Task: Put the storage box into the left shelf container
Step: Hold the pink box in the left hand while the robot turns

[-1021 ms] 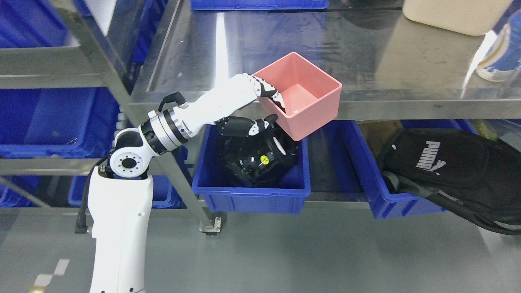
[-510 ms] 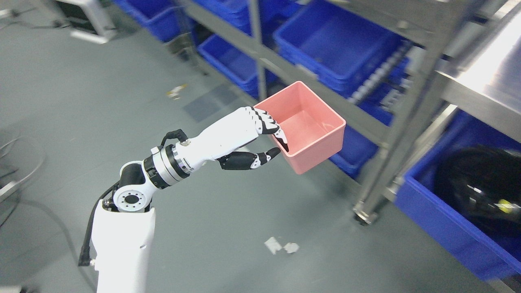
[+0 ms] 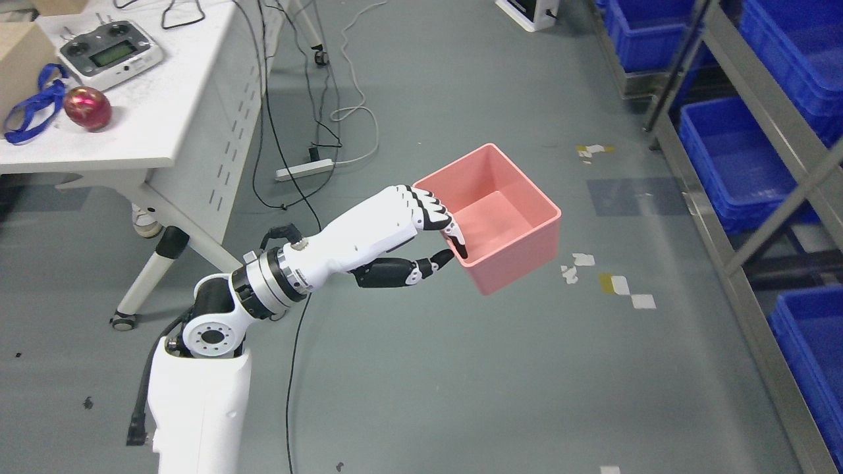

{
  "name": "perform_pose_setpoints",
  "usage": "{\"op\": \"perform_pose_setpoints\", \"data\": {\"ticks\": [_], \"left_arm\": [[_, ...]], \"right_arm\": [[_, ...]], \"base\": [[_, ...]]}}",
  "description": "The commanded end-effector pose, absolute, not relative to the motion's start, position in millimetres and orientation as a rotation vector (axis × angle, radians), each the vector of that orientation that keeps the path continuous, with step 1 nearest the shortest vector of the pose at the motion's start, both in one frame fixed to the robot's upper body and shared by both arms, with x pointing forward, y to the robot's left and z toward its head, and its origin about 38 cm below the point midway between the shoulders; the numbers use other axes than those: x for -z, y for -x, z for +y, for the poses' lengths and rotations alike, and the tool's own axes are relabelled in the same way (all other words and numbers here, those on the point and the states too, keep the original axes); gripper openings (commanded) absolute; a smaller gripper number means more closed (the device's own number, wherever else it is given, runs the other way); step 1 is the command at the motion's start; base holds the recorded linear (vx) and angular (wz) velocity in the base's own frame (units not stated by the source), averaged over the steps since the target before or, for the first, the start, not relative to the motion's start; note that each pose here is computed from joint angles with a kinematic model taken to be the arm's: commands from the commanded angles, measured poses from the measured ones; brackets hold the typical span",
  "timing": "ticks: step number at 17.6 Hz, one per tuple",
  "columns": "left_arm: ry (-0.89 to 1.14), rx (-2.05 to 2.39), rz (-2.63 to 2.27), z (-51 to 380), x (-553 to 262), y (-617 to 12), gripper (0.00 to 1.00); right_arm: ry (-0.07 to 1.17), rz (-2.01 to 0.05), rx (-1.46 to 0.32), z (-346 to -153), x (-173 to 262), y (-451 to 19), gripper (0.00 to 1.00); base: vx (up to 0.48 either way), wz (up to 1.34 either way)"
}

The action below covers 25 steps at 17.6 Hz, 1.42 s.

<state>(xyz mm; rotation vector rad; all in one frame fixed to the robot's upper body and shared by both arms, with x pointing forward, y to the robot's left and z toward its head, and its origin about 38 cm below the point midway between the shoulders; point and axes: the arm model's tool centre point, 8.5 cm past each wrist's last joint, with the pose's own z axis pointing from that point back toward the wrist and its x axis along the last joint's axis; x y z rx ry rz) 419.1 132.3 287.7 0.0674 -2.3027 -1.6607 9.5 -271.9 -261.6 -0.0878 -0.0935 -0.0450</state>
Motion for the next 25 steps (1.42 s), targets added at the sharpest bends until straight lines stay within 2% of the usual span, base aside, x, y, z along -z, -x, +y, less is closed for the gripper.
{"op": "perform_pose_setpoints", "data": {"ticks": [1, 5, 14, 19, 25], "left_arm": [[-0.089, 1.67, -2.294, 138.3, -288.8, -416.3, 0.01], [-0.084, 1.668, -2.292, 138.5, -286.4, -415.6, 0.01], [-0.079, 1.671, -2.29, 137.1, -286.0, -415.4, 0.01], [-0.075, 1.67, -2.287, 137.3, -283.5, -414.7, 0.02], [-0.069, 1.674, -2.285, 135.9, -282.5, -414.2, 0.02]], "right_arm": [[0.108, -0.104, 0.047, -283.6, 260.6, -10.7, 1.0], [0.108, -0.104, 0.047, -283.6, 260.6, -10.7, 1.0], [0.108, -0.104, 0.047, -283.6, 260.6, -10.7, 1.0], [0.108, -0.104, 0.047, -283.6, 260.6, -10.7, 1.0], [0.108, -0.104, 0.047, -283.6, 260.6, -10.7, 1.0]], "base": [[0.399, 0.57], [0.59, 0.0], [0.855, 0.03], [0.698, 0.06], [0.503, -0.87]]}}
